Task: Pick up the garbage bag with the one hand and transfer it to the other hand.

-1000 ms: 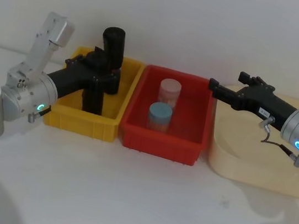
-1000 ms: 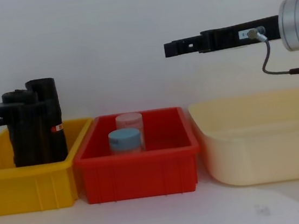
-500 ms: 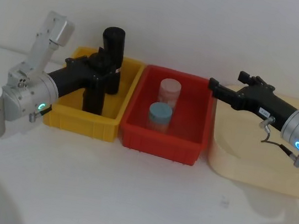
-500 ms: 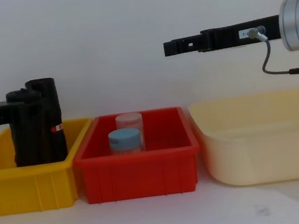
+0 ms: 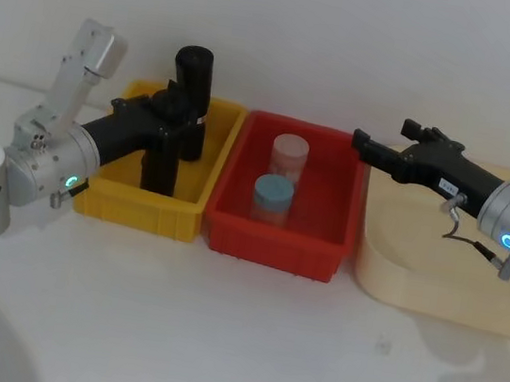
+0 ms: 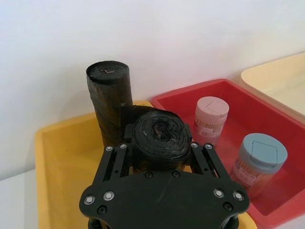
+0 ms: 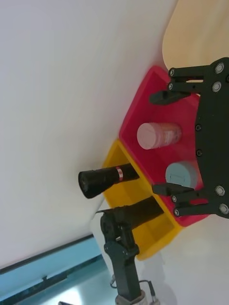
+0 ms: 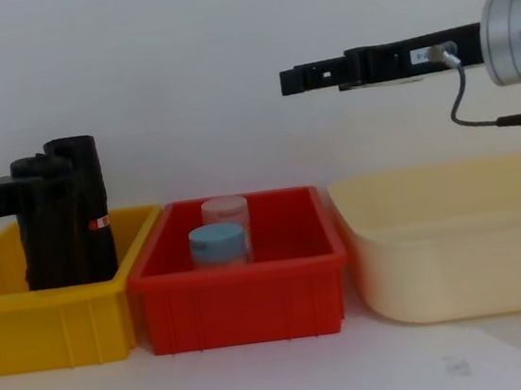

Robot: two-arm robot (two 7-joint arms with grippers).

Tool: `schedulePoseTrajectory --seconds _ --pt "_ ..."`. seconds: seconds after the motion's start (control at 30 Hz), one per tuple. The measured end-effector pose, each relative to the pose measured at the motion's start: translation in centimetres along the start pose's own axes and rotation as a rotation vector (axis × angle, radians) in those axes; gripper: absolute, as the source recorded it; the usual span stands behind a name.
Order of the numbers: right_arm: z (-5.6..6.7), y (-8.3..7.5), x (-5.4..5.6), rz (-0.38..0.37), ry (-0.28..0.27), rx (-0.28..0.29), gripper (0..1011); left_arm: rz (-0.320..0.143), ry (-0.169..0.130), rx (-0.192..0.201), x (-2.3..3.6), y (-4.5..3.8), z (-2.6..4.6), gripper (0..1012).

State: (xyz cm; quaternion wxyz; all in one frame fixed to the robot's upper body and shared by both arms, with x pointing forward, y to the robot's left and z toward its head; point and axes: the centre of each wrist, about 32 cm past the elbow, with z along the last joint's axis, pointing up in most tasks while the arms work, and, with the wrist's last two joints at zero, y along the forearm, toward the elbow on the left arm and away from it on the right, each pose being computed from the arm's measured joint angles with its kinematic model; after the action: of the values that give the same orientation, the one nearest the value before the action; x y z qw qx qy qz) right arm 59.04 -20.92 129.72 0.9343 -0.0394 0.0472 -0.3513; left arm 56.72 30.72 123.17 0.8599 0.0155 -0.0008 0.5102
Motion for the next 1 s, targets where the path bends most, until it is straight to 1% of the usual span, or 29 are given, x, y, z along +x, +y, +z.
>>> schedulePoseTrajectory --seconds 0.13,0.3,0.47,0.6,0.73,0.83,1.0 --pt "0.2 0.4 0.3 0.031 0.026 -0.014 1002 0.001 0.000 0.000 0.00 -0.01 0.00 508" --pt "0.6 1.4 0.6 0.079 0.054 -0.046 1001 0.001 0.000 -0.001 -0.01 -0.02 0.00 508" --pt "0.9 2.4 0.7 0.114 0.061 -0.082 1001 0.001 0.001 -0.001 -0.02 -0.02 0.00 508" --pt "1.2 3.5 0.5 0.138 0.048 -0.120 1002 0.000 0.001 -0.001 -0.02 -0.02 0.00 508" --pt "1.3 4.1 0.3 0.145 0.030 -0.145 1001 0.000 0.001 -0.001 -0.02 -0.02 -0.01 508" --pt "1.4 4.8 0.0 0.147 0.001 -0.170 1001 0.000 0.001 -0.001 -0.02 -0.02 -0.01 508" --pt "1.2 5.5 -0.4 0.137 -0.034 -0.191 1001 0.000 0.000 -0.001 -0.02 -0.02 0.00 508"
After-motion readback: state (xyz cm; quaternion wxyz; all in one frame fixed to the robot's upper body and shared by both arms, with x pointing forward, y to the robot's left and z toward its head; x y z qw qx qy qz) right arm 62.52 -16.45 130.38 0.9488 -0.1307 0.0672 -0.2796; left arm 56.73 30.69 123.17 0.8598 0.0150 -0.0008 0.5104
